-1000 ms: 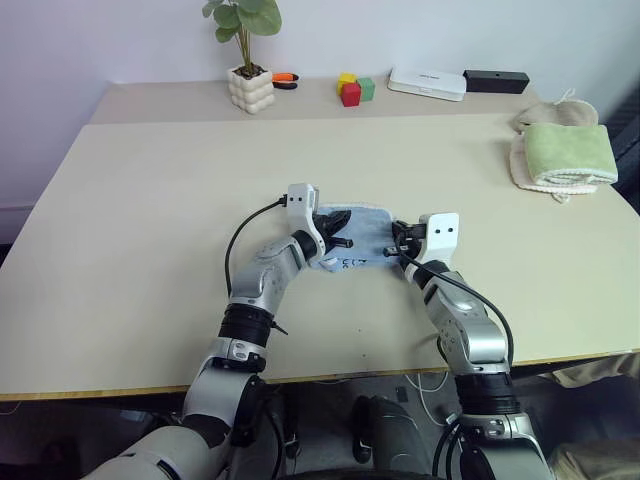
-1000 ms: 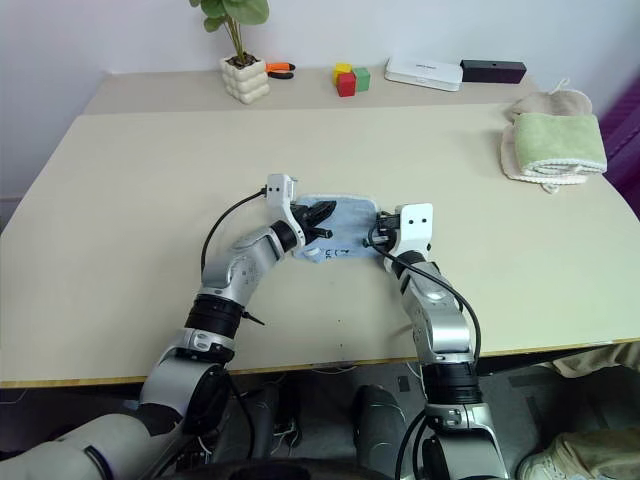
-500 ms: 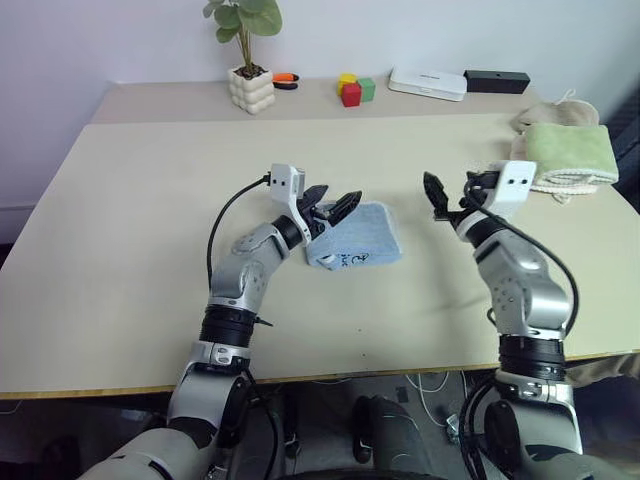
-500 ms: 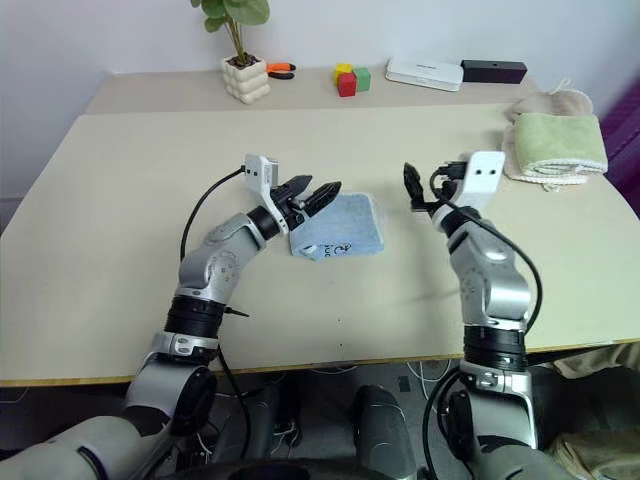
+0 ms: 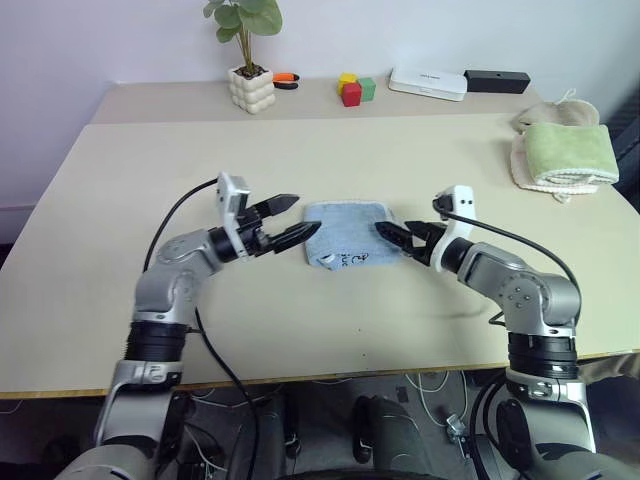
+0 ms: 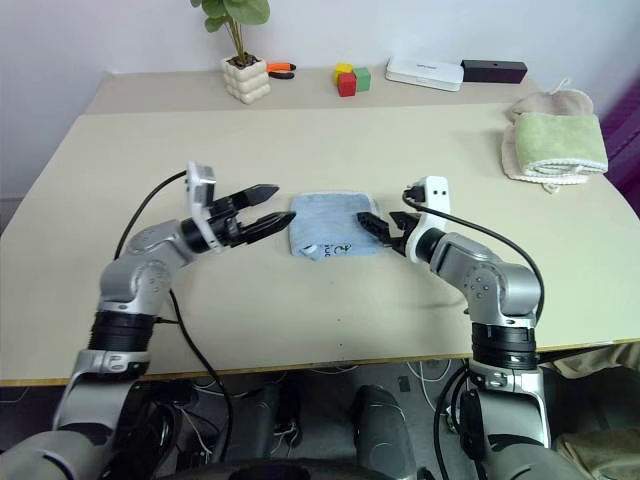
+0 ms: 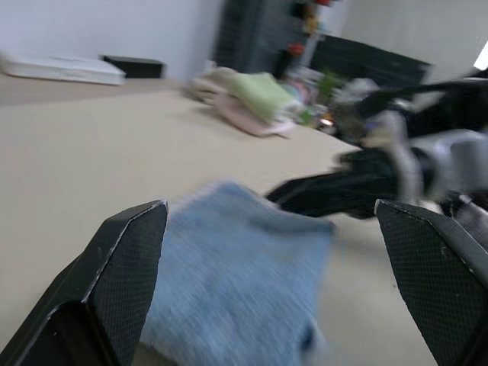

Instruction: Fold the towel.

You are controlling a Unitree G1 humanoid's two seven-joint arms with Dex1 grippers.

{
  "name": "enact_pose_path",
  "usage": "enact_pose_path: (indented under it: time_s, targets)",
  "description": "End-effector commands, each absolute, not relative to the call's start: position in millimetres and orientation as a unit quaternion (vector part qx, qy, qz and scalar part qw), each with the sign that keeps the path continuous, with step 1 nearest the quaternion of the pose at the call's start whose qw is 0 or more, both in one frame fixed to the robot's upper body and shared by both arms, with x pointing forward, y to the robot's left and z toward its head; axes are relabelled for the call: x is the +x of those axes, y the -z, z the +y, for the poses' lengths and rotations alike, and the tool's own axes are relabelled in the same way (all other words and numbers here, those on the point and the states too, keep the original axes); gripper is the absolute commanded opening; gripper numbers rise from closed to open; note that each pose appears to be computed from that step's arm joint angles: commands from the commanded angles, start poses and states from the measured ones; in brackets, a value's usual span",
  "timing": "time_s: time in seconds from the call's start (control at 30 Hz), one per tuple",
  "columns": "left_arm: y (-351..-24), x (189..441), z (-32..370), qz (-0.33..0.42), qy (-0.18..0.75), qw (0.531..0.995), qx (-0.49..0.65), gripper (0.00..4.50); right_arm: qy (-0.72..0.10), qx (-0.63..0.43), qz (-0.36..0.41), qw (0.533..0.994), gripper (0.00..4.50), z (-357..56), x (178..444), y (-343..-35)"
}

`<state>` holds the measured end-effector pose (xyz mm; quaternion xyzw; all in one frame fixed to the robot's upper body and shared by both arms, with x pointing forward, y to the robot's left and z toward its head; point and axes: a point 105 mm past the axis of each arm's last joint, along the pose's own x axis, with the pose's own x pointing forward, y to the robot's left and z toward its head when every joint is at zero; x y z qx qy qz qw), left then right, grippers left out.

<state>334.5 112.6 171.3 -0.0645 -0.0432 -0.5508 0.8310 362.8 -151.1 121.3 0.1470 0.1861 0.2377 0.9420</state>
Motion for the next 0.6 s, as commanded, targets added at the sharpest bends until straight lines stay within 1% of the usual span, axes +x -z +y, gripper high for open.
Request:
enact_pose_path:
  time_s: [0.03, 0.23, 0.27, 0.33, 0.5, 0.53, 0.57, 0.6]
  targets:
    - [-187.6, 317.6, 123.9, -0.064, 0.58, 0.811, -0.053, 4.46, -0.239, 0.154, 0.181, 0.941, 4.5, -147.5, 370.0, -128.2]
    - [-187.3, 312.9, 129.1, -0.061, 0.571, 0.817, -0.047, 4.46, -0.267, 0.163, 0.213, 0.926, 4.5, -139.7, 370.6, -119.2]
    - [-187.4, 312.7, 127.7, -0.063, 0.567, 0.82, -0.047, 4.49, -0.278, 0.172, 0.217, 0.92, 4.25, -136.9, 369.9, -119.3]
    - [-187.5, 311.4, 131.1, -0.069, 0.557, 0.826, -0.048, 4.5, -0.299, 0.2, 0.222, 0.906, 3.63, -124.6, 369.6, -122.3]
    - [-184.5, 316.5, 124.0, -0.072, 0.545, 0.834, -0.051, 4.5, -0.305, 0.224, 0.209, 0.902, 1.15, -132.7, 373.1, -132.3]
    - [-183.4, 318.3, 125.0, -0.072, 0.544, 0.834, -0.052, 4.5, -0.296, 0.232, 0.204, 0.904, 0.6, -135.1, 375.1, -134.7]
    - [-182.5, 320.7, 124.2, -0.072, 0.544, 0.834, -0.054, 4.5, -0.284, 0.244, 0.195, 0.907, 0.16, -140.1, 377.5, -138.1]
    - [-181.7, 322.6, 121.0, -0.073, 0.545, 0.833, -0.055, 4.5, -0.275, 0.252, 0.189, 0.908, 0.06, -146.2, 379.2, -140.1]
